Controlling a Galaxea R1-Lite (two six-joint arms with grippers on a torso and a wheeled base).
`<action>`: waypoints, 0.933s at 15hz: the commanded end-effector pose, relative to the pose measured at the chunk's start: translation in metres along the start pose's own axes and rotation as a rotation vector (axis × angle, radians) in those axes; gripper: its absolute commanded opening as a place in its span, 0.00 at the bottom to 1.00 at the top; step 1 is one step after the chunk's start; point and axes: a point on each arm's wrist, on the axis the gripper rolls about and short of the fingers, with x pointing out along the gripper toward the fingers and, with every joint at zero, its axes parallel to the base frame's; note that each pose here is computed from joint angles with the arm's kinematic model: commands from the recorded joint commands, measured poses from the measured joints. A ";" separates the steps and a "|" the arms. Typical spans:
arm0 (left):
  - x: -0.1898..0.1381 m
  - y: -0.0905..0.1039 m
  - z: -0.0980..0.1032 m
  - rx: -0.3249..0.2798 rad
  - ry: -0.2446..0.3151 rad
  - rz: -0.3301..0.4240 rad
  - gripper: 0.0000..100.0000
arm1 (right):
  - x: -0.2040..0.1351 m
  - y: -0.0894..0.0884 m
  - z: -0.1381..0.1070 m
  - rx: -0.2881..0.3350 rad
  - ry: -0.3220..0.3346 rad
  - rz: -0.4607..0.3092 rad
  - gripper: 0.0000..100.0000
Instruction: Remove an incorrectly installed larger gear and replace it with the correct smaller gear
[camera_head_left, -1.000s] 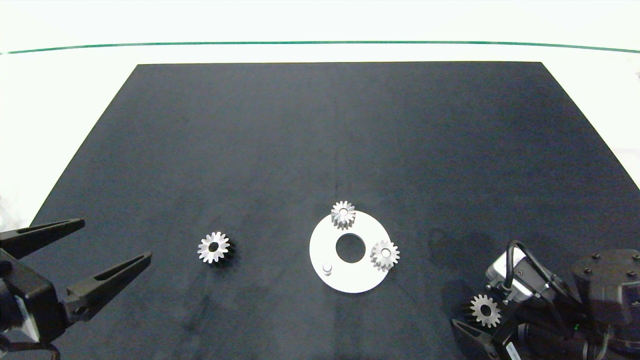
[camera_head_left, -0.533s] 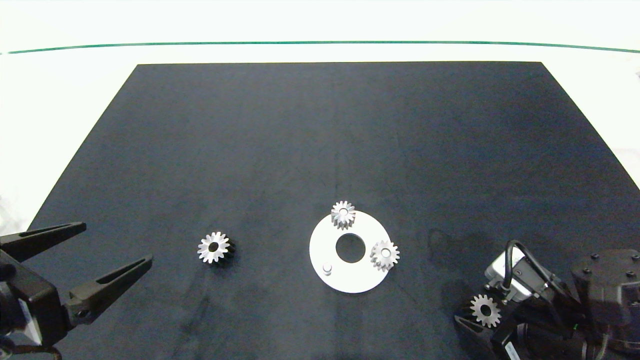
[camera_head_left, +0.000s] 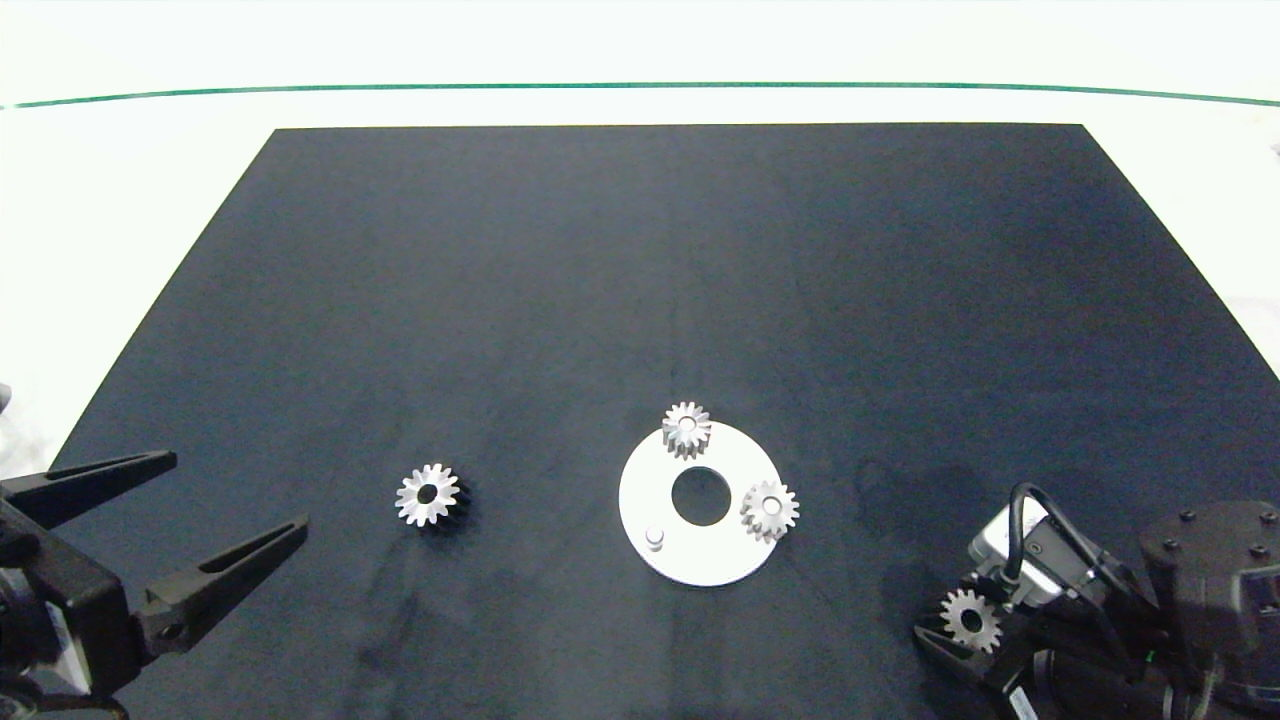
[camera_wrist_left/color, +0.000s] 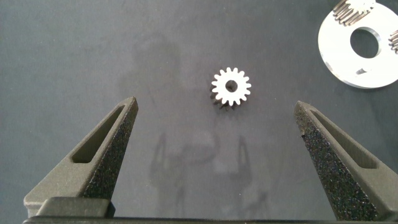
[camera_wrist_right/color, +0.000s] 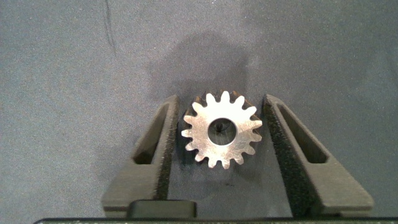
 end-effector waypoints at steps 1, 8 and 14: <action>0.001 0.000 0.000 0.000 0.001 0.001 1.00 | 0.000 0.000 -0.001 -0.001 0.002 -0.001 0.47; 0.001 0.000 0.000 0.001 0.002 0.000 1.00 | 0.000 0.000 0.000 0.002 0.000 0.003 0.33; 0.001 0.000 0.000 0.001 0.003 -0.002 1.00 | 0.000 0.001 -0.003 0.000 0.008 0.006 0.21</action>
